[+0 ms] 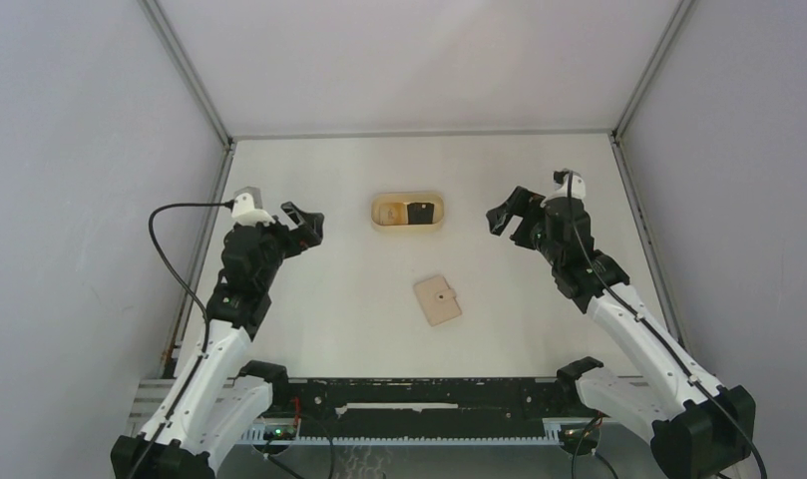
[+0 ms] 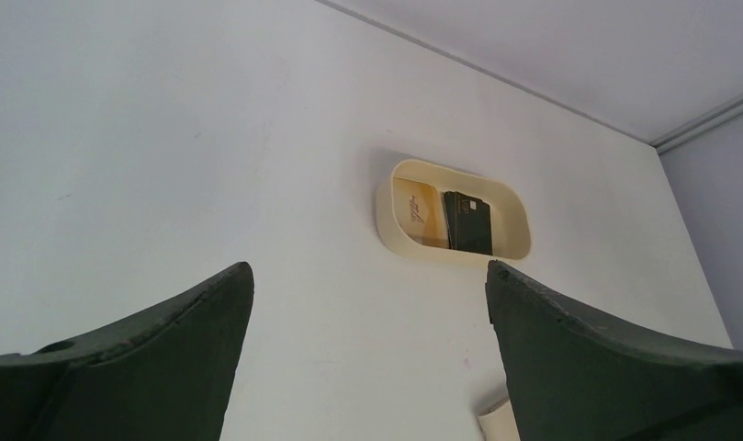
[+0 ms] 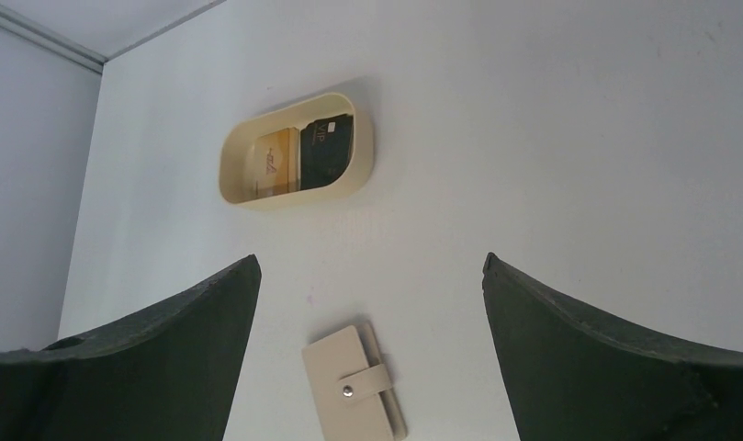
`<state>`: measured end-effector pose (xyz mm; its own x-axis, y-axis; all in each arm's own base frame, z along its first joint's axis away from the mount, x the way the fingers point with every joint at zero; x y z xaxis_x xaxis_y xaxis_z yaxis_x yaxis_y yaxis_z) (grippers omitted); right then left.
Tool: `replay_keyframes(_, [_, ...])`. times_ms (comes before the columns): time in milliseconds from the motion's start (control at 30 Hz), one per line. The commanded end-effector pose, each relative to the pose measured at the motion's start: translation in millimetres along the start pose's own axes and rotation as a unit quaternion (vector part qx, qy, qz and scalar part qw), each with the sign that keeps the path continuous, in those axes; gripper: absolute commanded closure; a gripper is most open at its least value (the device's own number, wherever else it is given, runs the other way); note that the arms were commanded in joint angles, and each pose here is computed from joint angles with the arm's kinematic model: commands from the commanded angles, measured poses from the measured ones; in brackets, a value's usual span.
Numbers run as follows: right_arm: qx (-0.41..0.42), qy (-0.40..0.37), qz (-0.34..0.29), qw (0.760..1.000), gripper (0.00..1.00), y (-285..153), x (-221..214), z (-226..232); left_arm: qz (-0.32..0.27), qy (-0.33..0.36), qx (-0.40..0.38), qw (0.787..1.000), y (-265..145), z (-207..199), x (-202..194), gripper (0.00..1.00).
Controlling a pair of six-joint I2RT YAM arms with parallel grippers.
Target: Take the credit cards out of the card holder
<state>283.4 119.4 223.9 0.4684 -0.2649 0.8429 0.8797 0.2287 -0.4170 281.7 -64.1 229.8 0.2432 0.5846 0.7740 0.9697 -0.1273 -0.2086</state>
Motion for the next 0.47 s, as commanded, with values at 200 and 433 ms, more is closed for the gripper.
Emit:
replay_keyframes(200, [0.008, -0.010, -0.019, 1.000, 0.00, 1, 11, -3, 0.007, 0.000, -0.035, 0.999, 7, -6, -4, 0.00])
replay_keyframes(433, [-0.051, 0.012, -0.027, 0.998, 0.00, 3, 16, -17, 0.006, 0.004, -0.039, 0.999, 9, -8, -1, 0.00])
Point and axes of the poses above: each gripper's point midway between its finger pads, its own y axis out along the fingers, its own z axis along the line the jaws close on, x = y × z, the point moved 3 cm from there along -y, back along the fingers, and after that the axes turned 10 degrees about -y, right-handed, at the moved point
